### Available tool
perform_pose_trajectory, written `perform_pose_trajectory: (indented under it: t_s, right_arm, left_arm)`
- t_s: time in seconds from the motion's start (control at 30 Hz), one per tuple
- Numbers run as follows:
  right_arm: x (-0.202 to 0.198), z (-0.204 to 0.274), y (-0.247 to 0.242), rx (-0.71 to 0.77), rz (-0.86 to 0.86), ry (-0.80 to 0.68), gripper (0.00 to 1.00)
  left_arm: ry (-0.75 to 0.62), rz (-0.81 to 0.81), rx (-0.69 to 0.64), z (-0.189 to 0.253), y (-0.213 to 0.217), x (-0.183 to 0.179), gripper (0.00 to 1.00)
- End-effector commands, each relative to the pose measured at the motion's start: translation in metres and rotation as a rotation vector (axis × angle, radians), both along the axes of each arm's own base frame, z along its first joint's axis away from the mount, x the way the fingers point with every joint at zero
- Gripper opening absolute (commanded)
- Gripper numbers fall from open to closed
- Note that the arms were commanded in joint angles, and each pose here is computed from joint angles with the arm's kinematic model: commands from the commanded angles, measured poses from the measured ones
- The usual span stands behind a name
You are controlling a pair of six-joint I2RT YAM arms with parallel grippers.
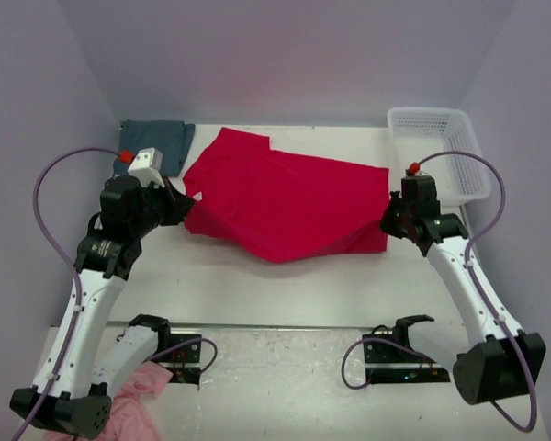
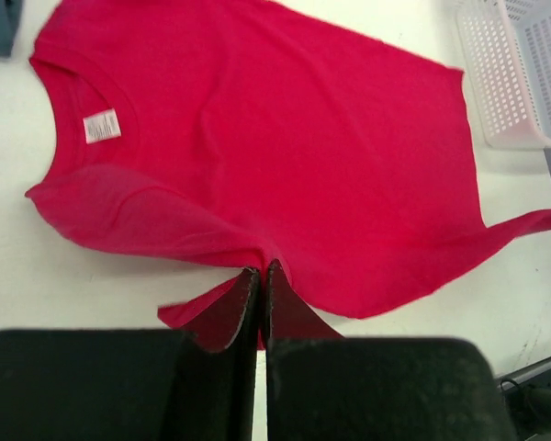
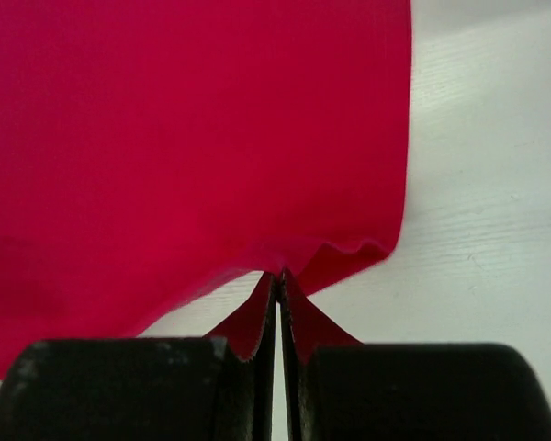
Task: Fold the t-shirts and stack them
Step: Flatten out the tshirt
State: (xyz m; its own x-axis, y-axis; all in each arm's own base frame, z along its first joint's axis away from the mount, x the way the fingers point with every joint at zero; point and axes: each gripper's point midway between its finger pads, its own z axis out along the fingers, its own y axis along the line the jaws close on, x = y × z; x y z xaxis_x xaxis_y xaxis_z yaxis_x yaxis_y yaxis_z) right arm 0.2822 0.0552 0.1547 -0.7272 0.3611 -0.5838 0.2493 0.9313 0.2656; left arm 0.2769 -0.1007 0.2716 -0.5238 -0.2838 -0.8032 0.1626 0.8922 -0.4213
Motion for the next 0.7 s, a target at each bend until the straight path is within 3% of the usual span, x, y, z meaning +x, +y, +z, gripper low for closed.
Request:
perform_pose_trajectory:
  t_s: [0.0,0.13,0.3,0.67]
  right_arm:
    - [-0.013,0.0,0.0,0.042,-0.055,-0.033,0.0]
    - [-0.03,-0.011,-0.015,-0.013,-0.101,-0.008,0.0]
    - [-0.035,-0.016,-0.009,0.005,-0.1,0.04,0.0]
    - [-0.049,-0.028,-0.015,0.027,-0.231,0.088,0.0]
  left_arm:
    - [0.127,0.059,0.01,-0.033,0.012,-0.032,0.0]
    - [0.214,0.056,-0.003,-0.06,0.013,-0.059,0.0]
    - [0.192,0.033,0.025,-0.055,0.015,-0.062,0.0]
    - [0.194,-0.013,0.075,-0.059,0.003,0.004,0.0]
